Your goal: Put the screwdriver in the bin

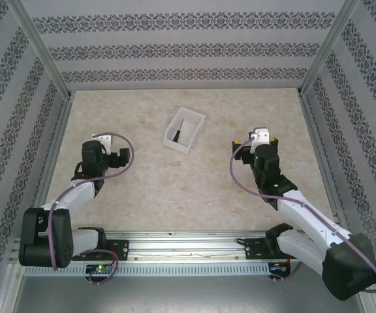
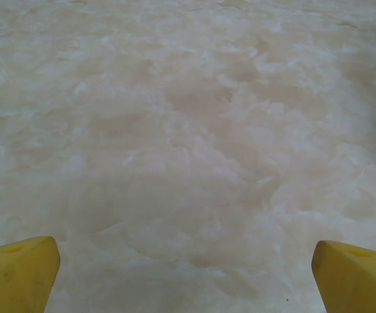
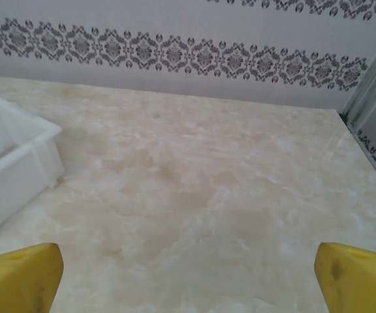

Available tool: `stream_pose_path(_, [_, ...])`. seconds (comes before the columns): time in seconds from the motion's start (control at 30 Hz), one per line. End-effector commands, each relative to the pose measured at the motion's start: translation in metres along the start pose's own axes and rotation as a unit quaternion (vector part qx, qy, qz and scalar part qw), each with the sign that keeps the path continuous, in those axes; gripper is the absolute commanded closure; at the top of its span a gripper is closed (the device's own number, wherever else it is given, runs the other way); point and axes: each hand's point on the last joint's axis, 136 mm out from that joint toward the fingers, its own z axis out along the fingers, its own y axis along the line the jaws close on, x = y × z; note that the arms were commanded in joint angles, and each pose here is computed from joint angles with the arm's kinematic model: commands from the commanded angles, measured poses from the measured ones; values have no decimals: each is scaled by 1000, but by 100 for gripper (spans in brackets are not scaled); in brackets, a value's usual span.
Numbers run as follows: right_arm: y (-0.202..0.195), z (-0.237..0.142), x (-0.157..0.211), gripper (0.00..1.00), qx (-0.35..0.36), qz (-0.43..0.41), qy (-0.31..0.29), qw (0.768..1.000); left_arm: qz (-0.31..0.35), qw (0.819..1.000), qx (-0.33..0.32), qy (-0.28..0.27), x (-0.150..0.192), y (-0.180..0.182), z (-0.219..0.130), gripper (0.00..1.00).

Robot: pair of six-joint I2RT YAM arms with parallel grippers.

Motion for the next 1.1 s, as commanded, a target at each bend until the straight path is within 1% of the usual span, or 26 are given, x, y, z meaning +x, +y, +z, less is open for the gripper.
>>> stream_pose_path(0.0, [-2, 8, -4, 2, -10, 0, -31, 999, 5, 996, 25, -80, -31, -8, -2, 1])
stream_pose_path(0.07, [-7, 11, -1, 2, -11, 3, -34, 999, -5, 995, 24, -94, -32, -8, -1, 1])
stream_pose_path(0.1, [-10, 13, 1, 2, -13, 6, -40, 999, -18, 993, 11, -119, -34, -2, -3, 1])
stream_pose_path(0.13, [-14, 14, 2, 2, -15, 12, -49, 999, -3, 992, 11, -129, -34, -2, -3, 1])
stream_pose_path(0.2, [-23, 18, 5, 2, -17, 34, -63, 997, 5, 989, -2, -148, -30, 3, -2, 1])
stream_pose_path(0.23, [-29, 20, 11, 2, -13, 44, -59, 997, 1, 987, -13, -161, -29, 7, -4, 1])
stream_pose_path(0.27, [-34, 23, 24, 2, -8, 44, -43, 998, -2, 986, -14, -166, -27, 8, -5, 1])
stream_pose_path(0.33, [-39, 26, 32, 2, 1, 18, -33, 999, 1, 985, -10, -173, -23, 7, -6, 1])
stream_pose_path(0.4, [-48, 31, 43, 2, 9, 13, -27, 1000, 0, 985, -11, -173, -19, 7, -3, 1])
stream_pose_path(0.5, [-56, 39, 49, 2, -3, 46, -40, 998, -10, 985, -29, -169, -12, 15, 5, 1])
stream_pose_path(0.6, [-56, 50, 54, 2, -10, 51, -44, 998, -17, 984, -44, -174, -3, 20, 9, 1])
stream_pose_path(0.67, [-50, 60, 61, 2, -27, 47, -40, 998, -26, 982, -57, -179, 3, 25, 11, 1])
stream_pose_path(0.73, [-45, 71, 69, 2, -43, 45, -38, 997, -33, 978, -70, -195, 3, 31, 10, 1])
stream_pose_path(0.77, [-45, 76, 69, 2, -49, 52, -36, 997, -32, 979, -68, -190, 2, 30, 10, 1])
stream_pose_path(0.8, [-48, 76, 76, 2, -56, 62, -5, 996, -35, 981, -70, -180, 4, 30, 11, 1])
stream_pose_path(0.83, [-51, 80, 68, 2, -56, 65, -3, 996, -41, 981, -79, -174, 5, 34, 13, 1])
stream_pose_path(0.9, [-52, 81, 64, 2, -55, 70, -30, 996, -49, 979, -95, -173, 4, 40, 15, 1])
stream_pose_path(0.97, [-53, 81, 67, 2, -48, 69, -13, 996, -50, 980, -96, -165, 5, 41, 16, 1])
stream_pose_path(1.07, [-51, 83, 65, 2, -45, 63, -20, 997, -49, 982, -95, -155, 4, 40, 21, 1])
